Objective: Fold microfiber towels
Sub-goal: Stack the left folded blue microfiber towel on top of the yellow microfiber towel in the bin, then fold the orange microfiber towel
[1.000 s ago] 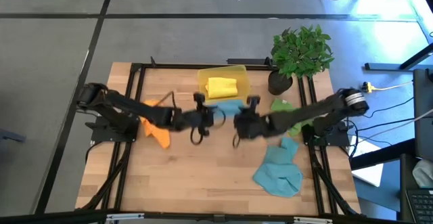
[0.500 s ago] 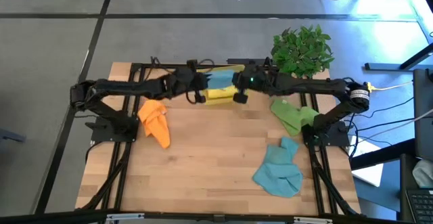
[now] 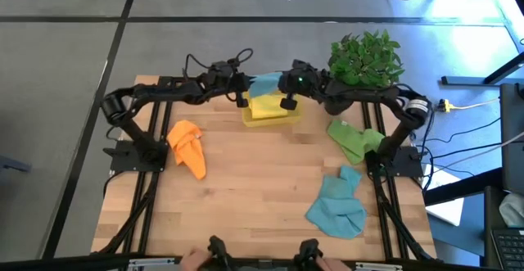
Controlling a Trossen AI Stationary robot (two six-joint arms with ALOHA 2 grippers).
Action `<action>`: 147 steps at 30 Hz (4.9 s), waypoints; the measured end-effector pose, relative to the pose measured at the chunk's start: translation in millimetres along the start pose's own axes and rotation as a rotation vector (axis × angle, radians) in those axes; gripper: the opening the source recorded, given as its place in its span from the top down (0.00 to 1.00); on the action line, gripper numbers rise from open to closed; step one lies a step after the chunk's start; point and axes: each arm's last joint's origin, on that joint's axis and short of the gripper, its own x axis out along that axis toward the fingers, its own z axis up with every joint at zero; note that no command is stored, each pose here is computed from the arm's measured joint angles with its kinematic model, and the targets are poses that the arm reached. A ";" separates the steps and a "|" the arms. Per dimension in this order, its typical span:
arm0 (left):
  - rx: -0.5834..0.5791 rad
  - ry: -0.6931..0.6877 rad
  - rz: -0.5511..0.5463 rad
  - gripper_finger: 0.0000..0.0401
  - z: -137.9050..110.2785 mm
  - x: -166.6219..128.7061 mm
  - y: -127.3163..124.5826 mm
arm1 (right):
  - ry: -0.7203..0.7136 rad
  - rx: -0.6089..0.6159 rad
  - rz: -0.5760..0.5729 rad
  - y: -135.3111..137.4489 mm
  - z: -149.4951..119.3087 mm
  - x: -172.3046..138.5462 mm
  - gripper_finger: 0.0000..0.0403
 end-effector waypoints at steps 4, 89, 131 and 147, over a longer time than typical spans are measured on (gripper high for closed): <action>0.077 -0.004 0.035 1.00 -13.0 15.1 0.1 | 0.038 -0.017 -0.001 -3.3 -7.7 15.4 0.96; -0.496 -0.744 -0.394 0.94 21.0 -135.0 -94.5 | -0.846 0.287 0.494 82.8 -51.9 -118.6 0.78; -0.560 -0.881 -0.268 1.00 -50.1 -260.7 -113.7 | -1.136 0.269 0.164 68.1 -99.2 -222.5 0.98; -0.546 -0.855 -0.276 1.00 -54.7 -255.7 -120.1 | -1.242 0.231 -0.010 57.6 -98.9 -237.6 0.98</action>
